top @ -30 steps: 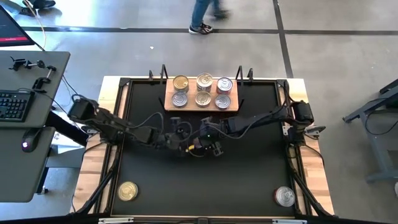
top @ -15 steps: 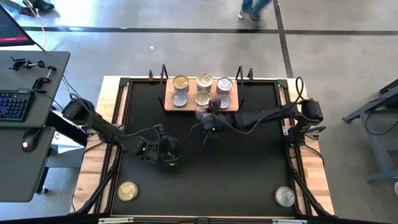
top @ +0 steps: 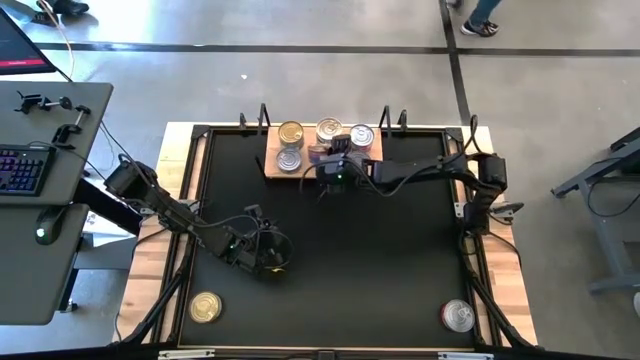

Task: Stack canned seafood by type on shelf
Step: Stack the blue-tuna can on top of the blue-pink tuna can on the shelf

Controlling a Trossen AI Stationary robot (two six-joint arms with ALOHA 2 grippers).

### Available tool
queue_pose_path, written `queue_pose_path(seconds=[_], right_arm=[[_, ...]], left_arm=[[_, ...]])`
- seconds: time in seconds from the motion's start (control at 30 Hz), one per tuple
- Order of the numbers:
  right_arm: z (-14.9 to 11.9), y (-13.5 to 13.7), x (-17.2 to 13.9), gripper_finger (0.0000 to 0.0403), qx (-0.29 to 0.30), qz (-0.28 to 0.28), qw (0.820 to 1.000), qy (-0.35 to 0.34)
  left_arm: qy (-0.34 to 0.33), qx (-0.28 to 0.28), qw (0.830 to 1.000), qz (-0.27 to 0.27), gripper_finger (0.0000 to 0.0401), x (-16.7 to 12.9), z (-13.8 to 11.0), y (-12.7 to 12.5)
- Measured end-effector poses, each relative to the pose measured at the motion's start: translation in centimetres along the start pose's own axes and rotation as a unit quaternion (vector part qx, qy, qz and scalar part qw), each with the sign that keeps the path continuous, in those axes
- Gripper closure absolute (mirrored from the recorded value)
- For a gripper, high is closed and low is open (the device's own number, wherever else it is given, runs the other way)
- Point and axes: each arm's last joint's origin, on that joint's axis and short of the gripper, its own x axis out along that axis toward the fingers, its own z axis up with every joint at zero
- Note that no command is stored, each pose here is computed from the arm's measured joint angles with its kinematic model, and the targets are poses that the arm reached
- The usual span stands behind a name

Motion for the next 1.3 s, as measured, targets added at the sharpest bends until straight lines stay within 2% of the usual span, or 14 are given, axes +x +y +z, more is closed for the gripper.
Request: queue_pose_path(seconds=[0.37, 0.63, 0.8, 0.87, 1.3], right_arm=[[-0.8, 1.5, 2.1, 0.0227, -0.029, -0.009, 0.999, 0.038], [-0.7, 2.0, 1.9, 0.0226, -0.039, -0.016, 0.998, 0.051], [-1.0, 2.7, 2.0, 0.0154, -0.054, 0.004, 0.997, 0.056], [-1.0, 2.7, 1.9, 0.0141, -0.056, 0.006, 0.997, 0.057], [-1.2, 1.9, 0.9, 0.0134, -0.076, 0.017, 0.994, 0.077]], left_arm=[[-0.001, -0.002, 1.000, 0.000, 0.0337, 0.0, 0.0, 0.0], [-0.002, -0.004, 1.000, 0.000, 0.0337, 0.0, 0.1, 0.0], [-0.003, -0.006, 1.000, -0.001, 0.0337, 0.0, 0.1, 0.0], [-0.004, -0.006, 1.000, -0.001, 0.0337, 0.0, 0.1, 0.0], [-0.004, -0.006, 1.000, -0.001, 0.0337, 0.0, 0.1, -0.1]])
